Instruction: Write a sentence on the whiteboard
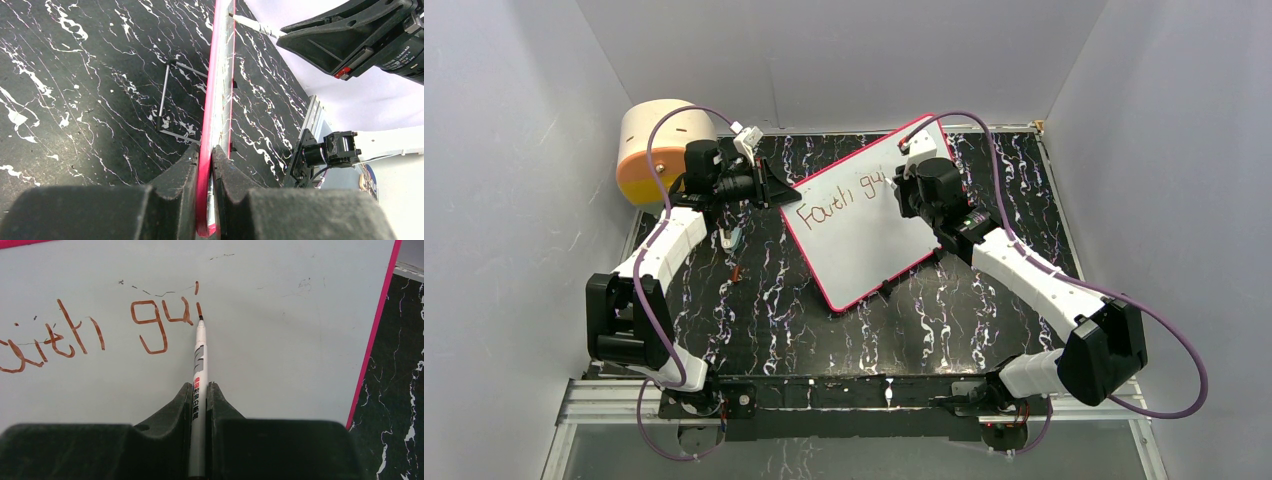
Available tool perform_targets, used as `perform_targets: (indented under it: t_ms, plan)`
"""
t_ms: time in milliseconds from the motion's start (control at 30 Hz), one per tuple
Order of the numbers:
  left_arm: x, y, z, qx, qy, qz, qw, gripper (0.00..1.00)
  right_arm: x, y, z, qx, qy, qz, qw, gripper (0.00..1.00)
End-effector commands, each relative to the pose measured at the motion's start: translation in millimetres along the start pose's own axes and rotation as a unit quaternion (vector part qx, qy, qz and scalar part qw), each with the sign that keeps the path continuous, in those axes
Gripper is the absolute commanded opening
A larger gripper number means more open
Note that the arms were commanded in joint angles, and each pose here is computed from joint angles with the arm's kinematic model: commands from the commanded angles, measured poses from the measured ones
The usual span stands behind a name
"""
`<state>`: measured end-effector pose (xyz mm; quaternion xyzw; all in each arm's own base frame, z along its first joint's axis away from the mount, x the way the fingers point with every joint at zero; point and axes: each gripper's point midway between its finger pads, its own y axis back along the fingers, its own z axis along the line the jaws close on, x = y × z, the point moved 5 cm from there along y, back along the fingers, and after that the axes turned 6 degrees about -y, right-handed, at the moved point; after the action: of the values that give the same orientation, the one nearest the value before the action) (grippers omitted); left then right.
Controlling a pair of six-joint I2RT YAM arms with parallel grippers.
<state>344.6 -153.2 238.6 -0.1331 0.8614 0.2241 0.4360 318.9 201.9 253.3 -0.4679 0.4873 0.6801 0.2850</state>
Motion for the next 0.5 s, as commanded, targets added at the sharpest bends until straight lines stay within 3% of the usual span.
perform_targets:
  t_ms: [0,467]
  plan:
    - [26.3,-9.1,14.1,-0.035,0.025,0.043,0.998,0.00,-9.0,7.2,-0.9,-0.001,-0.010,-0.002,1.000,0.00]
    - [26.3,-9.4,14.7,-0.036,0.026,0.044,0.998,0.00,-16.6,13.8,-2.9,0.004,-0.012,-0.022,1.000,0.00]
